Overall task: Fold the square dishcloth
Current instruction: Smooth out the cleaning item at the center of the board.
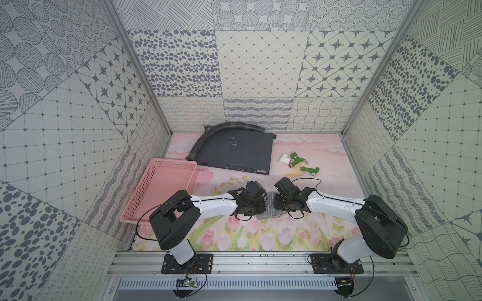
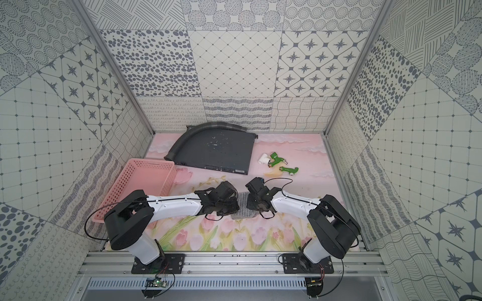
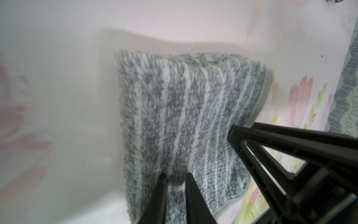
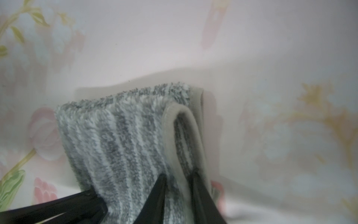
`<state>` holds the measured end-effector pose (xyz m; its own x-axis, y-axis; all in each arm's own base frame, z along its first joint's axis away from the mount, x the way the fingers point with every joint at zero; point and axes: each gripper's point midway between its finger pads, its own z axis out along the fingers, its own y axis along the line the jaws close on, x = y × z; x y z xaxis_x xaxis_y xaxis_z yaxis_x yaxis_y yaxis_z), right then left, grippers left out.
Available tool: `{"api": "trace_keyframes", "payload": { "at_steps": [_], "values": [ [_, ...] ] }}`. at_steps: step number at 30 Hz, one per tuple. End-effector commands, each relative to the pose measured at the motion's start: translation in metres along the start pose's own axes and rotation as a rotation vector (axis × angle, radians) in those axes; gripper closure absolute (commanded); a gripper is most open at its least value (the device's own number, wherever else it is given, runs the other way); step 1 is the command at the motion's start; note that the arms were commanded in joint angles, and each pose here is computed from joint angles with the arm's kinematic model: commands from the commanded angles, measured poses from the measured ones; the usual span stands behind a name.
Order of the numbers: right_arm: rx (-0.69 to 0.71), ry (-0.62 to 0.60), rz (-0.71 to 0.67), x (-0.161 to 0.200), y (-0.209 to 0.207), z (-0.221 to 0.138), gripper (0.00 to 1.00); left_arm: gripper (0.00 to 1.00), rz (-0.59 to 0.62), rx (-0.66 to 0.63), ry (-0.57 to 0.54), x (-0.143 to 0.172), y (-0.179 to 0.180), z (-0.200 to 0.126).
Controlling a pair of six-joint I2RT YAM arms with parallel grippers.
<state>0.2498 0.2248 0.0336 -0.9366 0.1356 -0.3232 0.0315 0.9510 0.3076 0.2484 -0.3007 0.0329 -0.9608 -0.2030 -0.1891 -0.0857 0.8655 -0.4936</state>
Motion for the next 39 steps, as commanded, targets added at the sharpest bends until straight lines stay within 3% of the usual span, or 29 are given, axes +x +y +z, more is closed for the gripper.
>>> {"api": "trace_keyframes", "payload": {
  "at_steps": [1,8,17,29,34,39],
  "values": [
    [-0.028,-0.012,0.01,-0.003,0.004,0.001,0.79,0.81,-0.008,0.009,0.006,-0.002,-0.003,0.002],
    [-0.037,-0.061,0.002,-0.013,0.004,-0.014,0.91,0.81,-0.002,0.004,0.0,-0.002,-0.002,-0.003],
    [0.016,-0.1,-0.016,-0.024,-0.006,-0.027,0.96,0.81,0.011,0.011,0.001,-0.004,-0.007,-0.007],
    [0.142,-0.073,-0.051,-0.021,-0.032,-0.005,0.9,0.82,0.032,0.104,0.054,0.004,-0.025,-0.006],
    [0.149,-0.092,-0.057,-0.024,-0.033,-0.008,0.85,0.83,0.013,0.203,0.11,0.014,-0.04,-0.001],
    [0.119,-0.112,-0.057,-0.026,-0.029,-0.022,0.78,0.84,-0.016,0.223,0.134,0.021,-0.037,0.008]
  ]
}}
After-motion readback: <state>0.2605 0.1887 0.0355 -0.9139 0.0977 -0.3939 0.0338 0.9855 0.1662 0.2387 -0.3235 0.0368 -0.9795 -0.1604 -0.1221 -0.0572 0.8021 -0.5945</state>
